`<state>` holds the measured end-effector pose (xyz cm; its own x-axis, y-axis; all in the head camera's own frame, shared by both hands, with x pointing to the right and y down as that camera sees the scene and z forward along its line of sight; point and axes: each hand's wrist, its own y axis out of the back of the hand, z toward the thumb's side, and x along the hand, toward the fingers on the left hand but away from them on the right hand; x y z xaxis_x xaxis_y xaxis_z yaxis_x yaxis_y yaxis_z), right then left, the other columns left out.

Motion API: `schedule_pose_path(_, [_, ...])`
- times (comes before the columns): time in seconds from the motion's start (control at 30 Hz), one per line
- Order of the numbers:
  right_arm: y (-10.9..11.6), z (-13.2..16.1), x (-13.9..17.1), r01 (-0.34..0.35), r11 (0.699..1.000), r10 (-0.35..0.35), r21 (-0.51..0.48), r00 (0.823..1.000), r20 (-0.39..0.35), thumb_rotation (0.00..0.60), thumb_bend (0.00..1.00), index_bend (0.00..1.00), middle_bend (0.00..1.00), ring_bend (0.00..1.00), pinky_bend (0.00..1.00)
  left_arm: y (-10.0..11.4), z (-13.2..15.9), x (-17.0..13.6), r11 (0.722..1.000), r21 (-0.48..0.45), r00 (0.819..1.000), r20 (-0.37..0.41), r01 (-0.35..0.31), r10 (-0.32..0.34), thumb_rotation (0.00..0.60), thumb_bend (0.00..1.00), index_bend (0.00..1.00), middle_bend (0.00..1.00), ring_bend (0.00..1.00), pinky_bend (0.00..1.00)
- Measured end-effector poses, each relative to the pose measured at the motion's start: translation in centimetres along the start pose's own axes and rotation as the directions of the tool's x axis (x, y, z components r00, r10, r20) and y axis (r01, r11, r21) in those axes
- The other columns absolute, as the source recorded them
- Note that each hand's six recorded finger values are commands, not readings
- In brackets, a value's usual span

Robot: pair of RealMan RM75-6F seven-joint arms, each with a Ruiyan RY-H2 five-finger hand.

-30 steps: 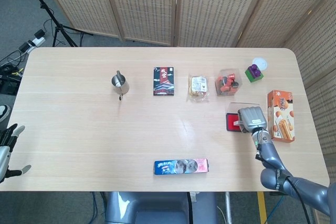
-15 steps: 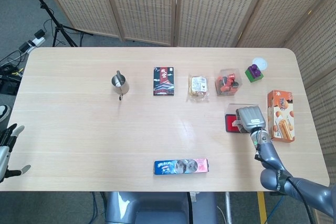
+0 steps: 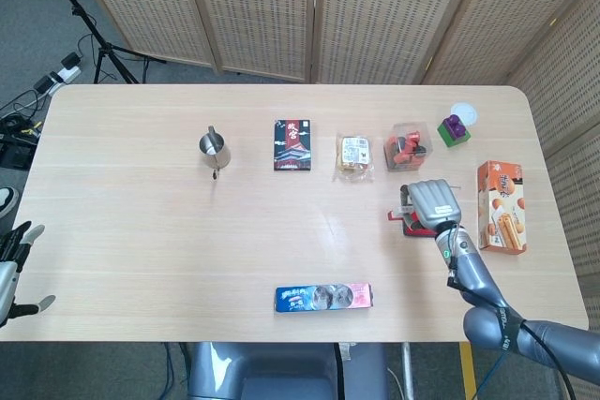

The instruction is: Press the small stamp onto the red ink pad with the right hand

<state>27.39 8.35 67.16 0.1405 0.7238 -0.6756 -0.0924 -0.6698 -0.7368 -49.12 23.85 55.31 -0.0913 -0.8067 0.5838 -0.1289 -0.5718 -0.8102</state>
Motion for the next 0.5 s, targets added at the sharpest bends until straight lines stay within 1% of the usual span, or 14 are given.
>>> schedule_pose_path(0.1, [-0.4, 1.3, -0.1, -0.002, 1.000, 0.001, -0.007, 1.000, -0.016, 0.600, 0.52, 0.57, 1.00, 1.00, 1.00, 0.0, 0.0, 0.0, 1.000, -0.001, 1.000, 0.000, 0.000, 0.000, 0.600, 0.13, 0.00, 0.00, 0.00, 0.00])
schedule_pose_path(0.23, [-1.5, 2.9, -0.6, -0.008, 1.000, 0.008, -0.005, 0.999, -0.034, 0.600, 0.52, 0.57, 1.00, 1.00, 1.00, 0.1, -0.1, 0.0, 1.000, -0.005, 1.000, -0.001, 0.000, 0.000, 0.600, 0.13, 0.00, 0.00, 0.00, 0.00])
schedule_pose_path(0.5, [-3.2, 4.5, -2.3, -0.002, 1.000, 0.002, 0.020, 1.000, -0.020, 0.600, 0.52, 0.57, 1.00, 1.00, 1.00, 0.1, -0.3, 0.0, 1.000, -0.009, 1.000, -0.004, 0.003, -0.003, 0.600, 0.13, 0.00, 0.00, 0.00, 0.00])
